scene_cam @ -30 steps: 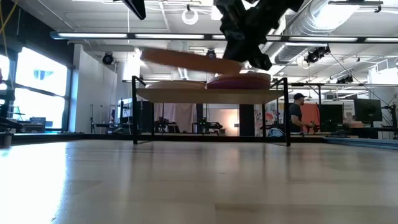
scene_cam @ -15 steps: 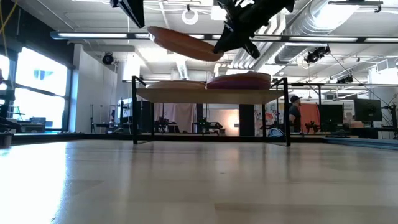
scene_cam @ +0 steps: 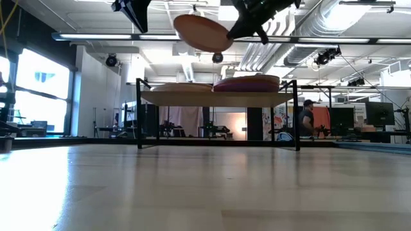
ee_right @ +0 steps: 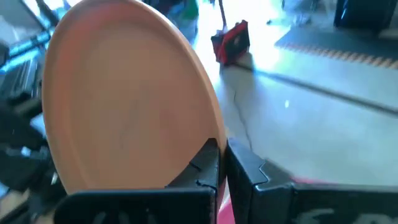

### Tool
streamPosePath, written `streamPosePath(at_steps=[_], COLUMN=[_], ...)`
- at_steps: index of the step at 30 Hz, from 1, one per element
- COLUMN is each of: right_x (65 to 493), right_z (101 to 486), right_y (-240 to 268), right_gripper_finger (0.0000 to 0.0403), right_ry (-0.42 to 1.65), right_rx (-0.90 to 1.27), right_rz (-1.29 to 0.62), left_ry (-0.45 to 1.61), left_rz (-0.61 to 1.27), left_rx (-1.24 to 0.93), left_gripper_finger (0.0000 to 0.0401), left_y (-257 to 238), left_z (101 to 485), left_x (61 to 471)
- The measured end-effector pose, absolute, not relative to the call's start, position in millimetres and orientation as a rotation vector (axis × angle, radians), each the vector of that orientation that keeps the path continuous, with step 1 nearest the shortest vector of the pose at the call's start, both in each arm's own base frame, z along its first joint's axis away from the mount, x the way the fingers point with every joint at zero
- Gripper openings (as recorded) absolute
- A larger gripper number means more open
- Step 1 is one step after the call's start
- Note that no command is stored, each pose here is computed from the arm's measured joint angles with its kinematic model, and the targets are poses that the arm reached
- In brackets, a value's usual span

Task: Place and stack plates onto a shelf
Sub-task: Stack the brown plate on top of the white plate

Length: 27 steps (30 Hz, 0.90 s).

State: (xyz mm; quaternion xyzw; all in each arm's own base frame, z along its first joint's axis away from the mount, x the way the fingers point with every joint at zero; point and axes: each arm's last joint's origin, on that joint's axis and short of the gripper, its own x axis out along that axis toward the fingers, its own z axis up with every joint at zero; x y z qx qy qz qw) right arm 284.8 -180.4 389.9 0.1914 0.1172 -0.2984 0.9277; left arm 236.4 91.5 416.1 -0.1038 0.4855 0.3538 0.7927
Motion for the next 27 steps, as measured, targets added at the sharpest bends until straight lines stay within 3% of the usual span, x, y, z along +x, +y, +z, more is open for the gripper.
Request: streamPosePath(at_steps=[6, 12, 22, 27], right_x=[279, 282, 309, 327], right_z=[411, 421, 427, 409], right_y=[-195, -217, -245, -258], right_gripper_finger=[0.0000, 0.0000, 0.0000, 0.0000], right_ry=[0.104, 0.100, 0.330, 0.436], right_rx=[0.313, 0.272, 0.264, 0.284], right_rz=[-0.630, -0.636, -0.609, -0.603], left_ry=[1.042, 1.038, 1.036, 1.026], left_rz=[0.778, 0.795, 0.818, 0.833], left_rx=[-0.234, -0.249, -0.264, -0.286], left_gripper_finger=[0.0039, 0.0039, 0.0039, 0.0039], left_y=[96, 99, 105, 105], left_z=[416, 416, 416, 416], left_x=[235, 233, 231, 231])
